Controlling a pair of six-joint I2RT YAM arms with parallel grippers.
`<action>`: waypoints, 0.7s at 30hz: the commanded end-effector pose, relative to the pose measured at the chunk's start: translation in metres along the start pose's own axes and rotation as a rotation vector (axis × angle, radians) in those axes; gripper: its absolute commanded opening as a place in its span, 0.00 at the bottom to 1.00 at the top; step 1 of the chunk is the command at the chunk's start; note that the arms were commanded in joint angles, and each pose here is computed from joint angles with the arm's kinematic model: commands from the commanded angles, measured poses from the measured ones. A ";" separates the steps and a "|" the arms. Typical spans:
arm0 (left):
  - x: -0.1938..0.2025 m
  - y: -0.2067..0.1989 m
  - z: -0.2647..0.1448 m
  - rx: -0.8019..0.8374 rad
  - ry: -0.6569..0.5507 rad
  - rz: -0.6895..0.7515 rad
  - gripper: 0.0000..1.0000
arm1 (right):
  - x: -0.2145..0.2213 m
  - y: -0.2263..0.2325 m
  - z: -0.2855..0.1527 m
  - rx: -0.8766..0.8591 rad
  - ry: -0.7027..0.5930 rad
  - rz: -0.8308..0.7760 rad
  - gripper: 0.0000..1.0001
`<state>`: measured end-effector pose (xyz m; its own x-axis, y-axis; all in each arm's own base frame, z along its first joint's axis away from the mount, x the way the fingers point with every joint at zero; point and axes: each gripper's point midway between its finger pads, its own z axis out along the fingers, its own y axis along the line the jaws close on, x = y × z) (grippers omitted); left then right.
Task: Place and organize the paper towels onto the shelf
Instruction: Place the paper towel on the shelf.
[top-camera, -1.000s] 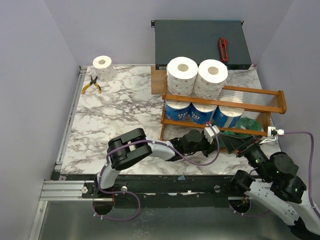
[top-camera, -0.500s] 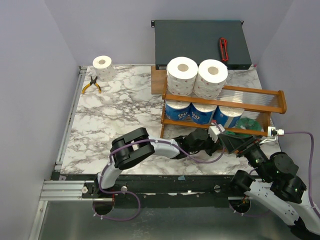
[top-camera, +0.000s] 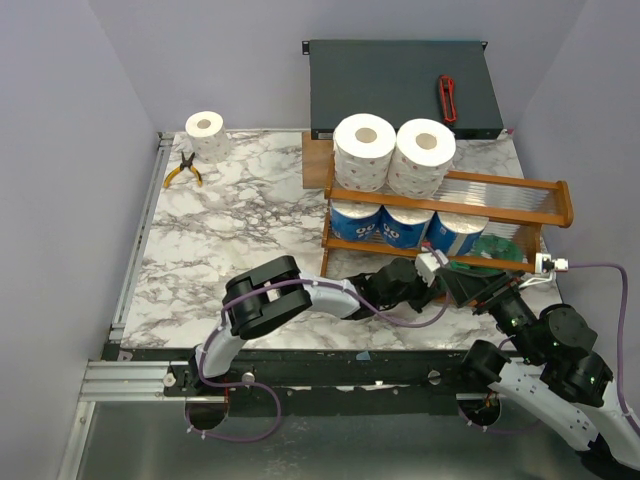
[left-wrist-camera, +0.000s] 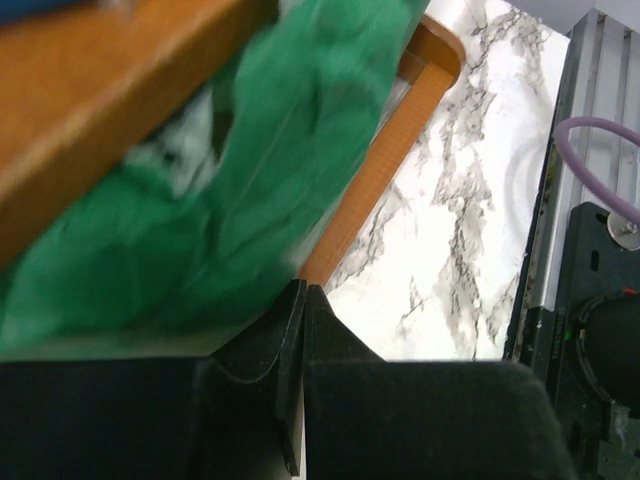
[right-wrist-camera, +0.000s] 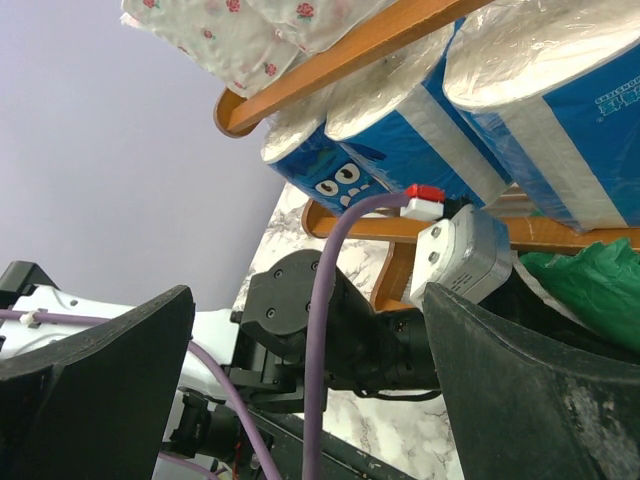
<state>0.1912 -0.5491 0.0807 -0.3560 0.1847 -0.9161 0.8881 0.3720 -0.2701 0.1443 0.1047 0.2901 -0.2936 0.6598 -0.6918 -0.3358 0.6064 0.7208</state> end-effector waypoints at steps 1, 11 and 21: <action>-0.009 0.009 -0.014 -0.028 -0.079 0.011 0.02 | 0.001 -0.001 -0.001 -0.008 -0.001 0.000 1.00; -0.010 0.008 -0.038 -0.016 -0.162 0.005 0.04 | 0.001 0.000 0.000 -0.010 -0.003 -0.001 1.00; -0.023 0.006 -0.021 -0.012 -0.179 0.015 0.05 | 0.001 0.000 -0.001 -0.012 0.001 0.003 1.00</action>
<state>0.1886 -0.5166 0.0821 -0.3197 0.0873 -0.9435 0.8854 0.3820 -0.2647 0.1446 0.1051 0.2889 -0.2946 0.6581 -0.6929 -0.3347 0.6081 0.7198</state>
